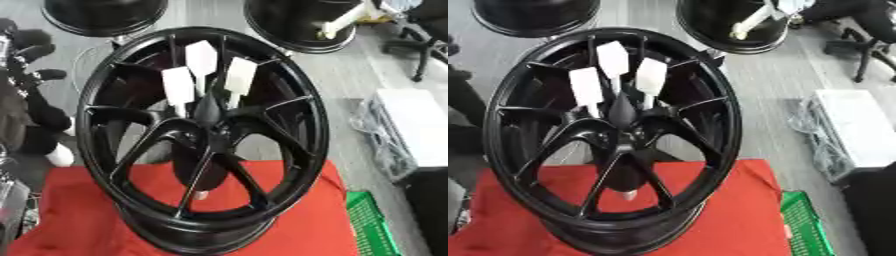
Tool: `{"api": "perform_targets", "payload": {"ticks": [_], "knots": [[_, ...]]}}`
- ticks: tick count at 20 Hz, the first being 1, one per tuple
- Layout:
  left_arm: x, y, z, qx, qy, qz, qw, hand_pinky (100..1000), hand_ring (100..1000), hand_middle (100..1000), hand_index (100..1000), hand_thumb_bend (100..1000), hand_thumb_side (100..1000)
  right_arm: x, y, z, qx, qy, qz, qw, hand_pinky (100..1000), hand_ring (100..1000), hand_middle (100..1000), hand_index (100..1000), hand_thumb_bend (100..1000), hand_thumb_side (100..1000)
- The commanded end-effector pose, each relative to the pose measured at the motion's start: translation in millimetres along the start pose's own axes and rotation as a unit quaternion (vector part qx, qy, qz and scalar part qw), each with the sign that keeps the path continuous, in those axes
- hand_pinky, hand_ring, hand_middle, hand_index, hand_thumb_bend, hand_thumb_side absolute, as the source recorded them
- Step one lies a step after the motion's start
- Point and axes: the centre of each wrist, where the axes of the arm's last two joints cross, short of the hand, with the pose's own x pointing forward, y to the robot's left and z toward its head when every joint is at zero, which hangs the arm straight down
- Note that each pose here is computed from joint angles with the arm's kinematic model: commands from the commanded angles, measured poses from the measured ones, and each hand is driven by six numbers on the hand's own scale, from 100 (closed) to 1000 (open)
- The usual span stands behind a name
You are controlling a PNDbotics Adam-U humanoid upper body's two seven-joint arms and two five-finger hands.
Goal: Pull the pin out of the wheel hub.
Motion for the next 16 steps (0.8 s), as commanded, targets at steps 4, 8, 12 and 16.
{"api": "perform_targets", "payload": {"ticks": [4,8,12,16], "knots": [[8.9,9.9,-0.7,0.014,-0.017,-0.018,1.0,651,825,712,712,148,750,-57.0,-24.1,39.8,-0.093,0.125,0.031,0.987,696,550,346,536,113,100],[8.8,13.5,0.1,0.021,-0.017,-0.023,0.999,651,825,712,711,147,751,-96.6,-16.6,71.8,-0.119,0.205,0.034,0.971,697,550,346,536,100,113],[9.3,15.0,0.2,0.024,-0.018,-0.026,0.999,651,826,712,711,148,750,-136.4,-1.8,109.0,-0.115,0.291,0.034,0.949,698,554,354,540,103,174],[10.0,14.9,-0.2,0.023,-0.02,-0.025,0.999,651,827,713,710,148,749,-172.4,17.6,148.0,-0.102,0.374,0.032,0.921,708,584,384,566,111,202]]}}
